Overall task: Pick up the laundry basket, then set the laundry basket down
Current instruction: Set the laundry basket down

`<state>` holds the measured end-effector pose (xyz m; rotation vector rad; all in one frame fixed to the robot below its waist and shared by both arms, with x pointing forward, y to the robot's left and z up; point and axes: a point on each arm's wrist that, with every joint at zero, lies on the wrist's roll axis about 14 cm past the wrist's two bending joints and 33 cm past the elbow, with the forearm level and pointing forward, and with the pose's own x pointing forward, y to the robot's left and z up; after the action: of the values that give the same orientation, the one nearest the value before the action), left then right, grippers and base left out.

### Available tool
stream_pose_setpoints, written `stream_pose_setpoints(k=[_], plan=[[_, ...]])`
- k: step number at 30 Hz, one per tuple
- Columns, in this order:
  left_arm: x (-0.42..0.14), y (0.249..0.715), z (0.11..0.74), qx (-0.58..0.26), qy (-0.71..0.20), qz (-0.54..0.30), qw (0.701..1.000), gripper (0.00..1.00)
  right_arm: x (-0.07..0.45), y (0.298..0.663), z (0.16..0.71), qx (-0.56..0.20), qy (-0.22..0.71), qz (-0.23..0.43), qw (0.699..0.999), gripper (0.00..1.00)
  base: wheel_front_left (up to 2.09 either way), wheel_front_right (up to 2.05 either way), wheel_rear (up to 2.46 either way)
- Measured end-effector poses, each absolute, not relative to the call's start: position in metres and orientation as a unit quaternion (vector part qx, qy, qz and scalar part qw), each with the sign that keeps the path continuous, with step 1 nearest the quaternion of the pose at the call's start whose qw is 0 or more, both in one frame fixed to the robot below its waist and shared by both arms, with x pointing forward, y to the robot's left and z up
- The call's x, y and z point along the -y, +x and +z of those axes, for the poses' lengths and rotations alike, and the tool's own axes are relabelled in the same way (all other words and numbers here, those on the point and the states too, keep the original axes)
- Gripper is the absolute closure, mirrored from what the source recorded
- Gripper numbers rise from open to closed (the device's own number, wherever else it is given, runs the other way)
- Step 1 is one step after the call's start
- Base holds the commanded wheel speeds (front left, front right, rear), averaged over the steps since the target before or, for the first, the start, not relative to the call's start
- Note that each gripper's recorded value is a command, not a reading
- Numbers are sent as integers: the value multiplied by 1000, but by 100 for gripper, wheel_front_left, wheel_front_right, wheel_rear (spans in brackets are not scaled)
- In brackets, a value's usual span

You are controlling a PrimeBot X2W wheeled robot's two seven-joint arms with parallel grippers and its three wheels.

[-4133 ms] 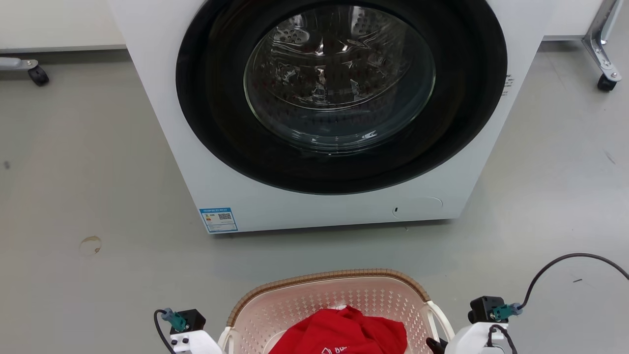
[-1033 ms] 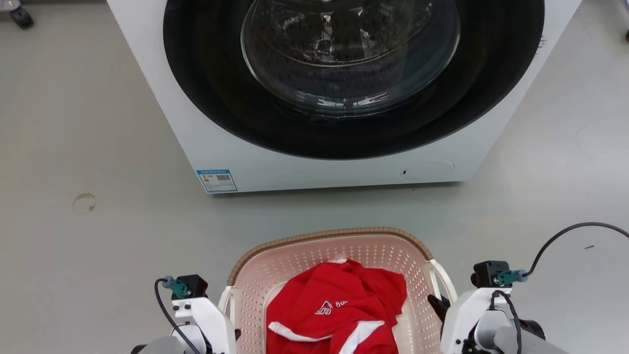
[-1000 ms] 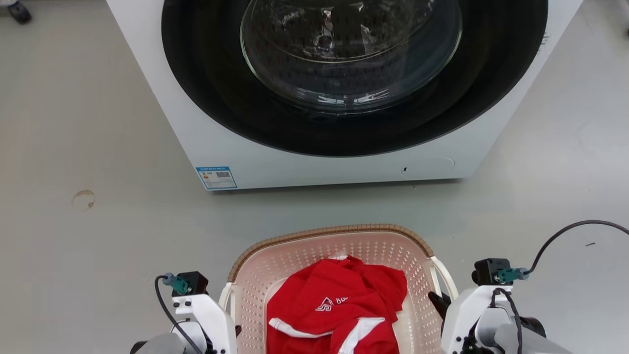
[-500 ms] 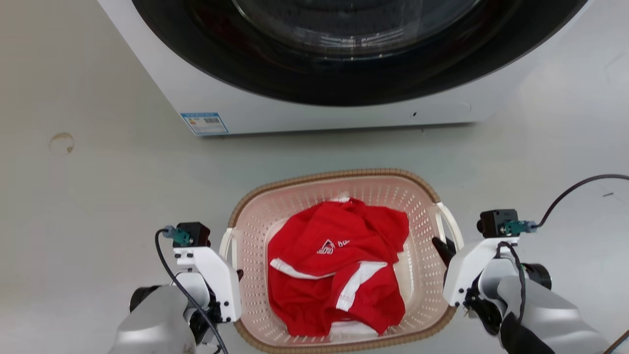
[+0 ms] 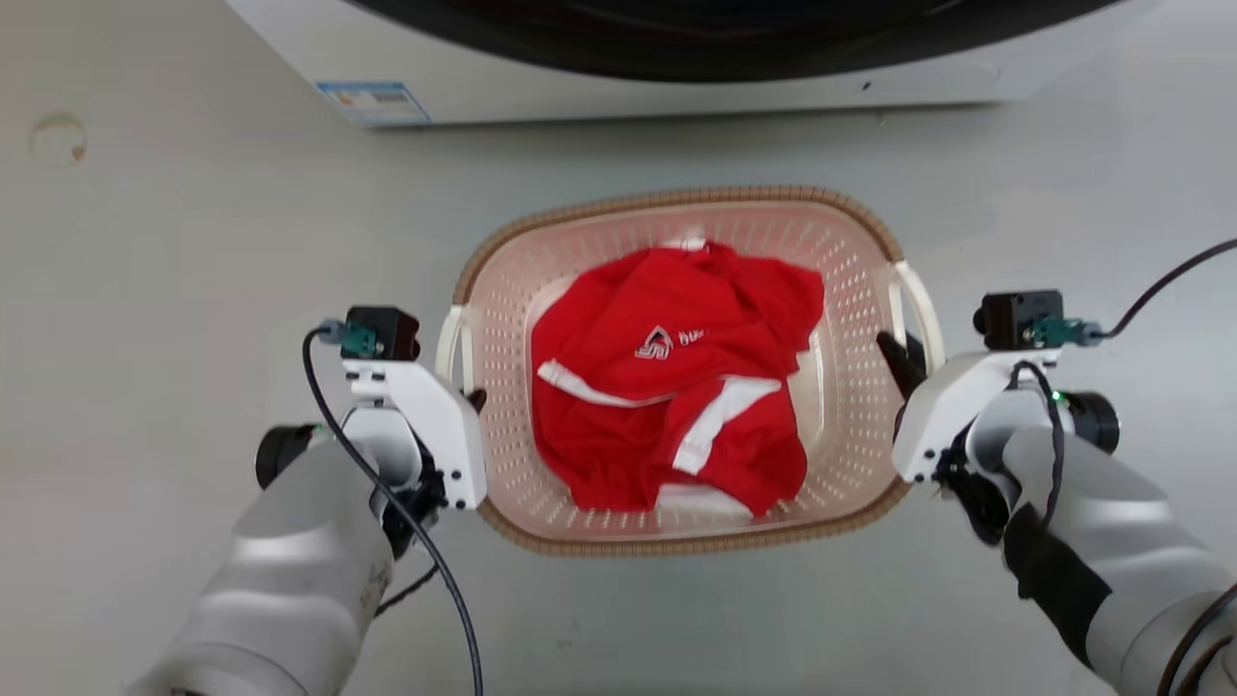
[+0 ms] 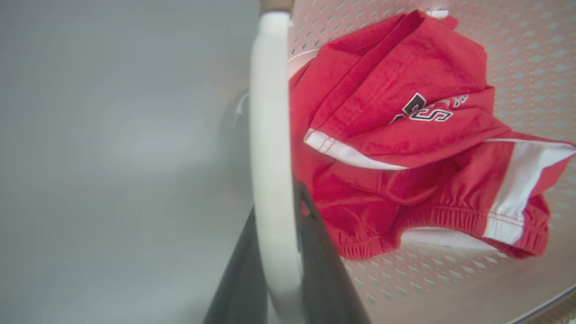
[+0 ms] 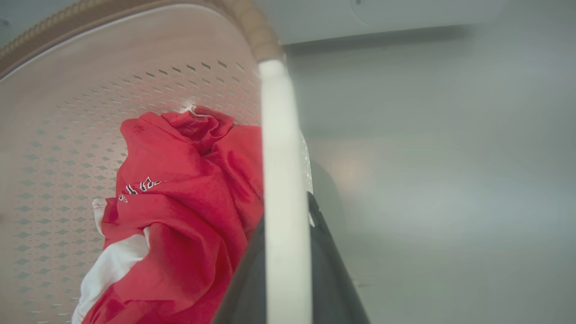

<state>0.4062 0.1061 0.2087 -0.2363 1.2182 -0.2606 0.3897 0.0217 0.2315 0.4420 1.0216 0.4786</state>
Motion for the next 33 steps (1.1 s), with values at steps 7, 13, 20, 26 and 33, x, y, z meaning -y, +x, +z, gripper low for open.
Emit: stream_pose_setpoints(k=[7,13,20,26,33], plan=[[-108,429,182,-558,-105,-121,814,100,-23,412,202,-483,206,224,821,100,0,0,0],[-108,426,159,-567,-107,-118,808,100,-23,410,178,-499,210,218,812,100,0,0,0],[-106,443,150,-546,-104,-123,822,100,-20,434,170,-483,210,213,823,100,0,0,0],[-104,443,147,-546,-100,-128,822,100,-17,438,167,-479,208,211,826,100,0,0,0],[-103,444,146,-544,-100,-129,823,100,-16,443,165,-473,204,209,831,100,0,0,0]])
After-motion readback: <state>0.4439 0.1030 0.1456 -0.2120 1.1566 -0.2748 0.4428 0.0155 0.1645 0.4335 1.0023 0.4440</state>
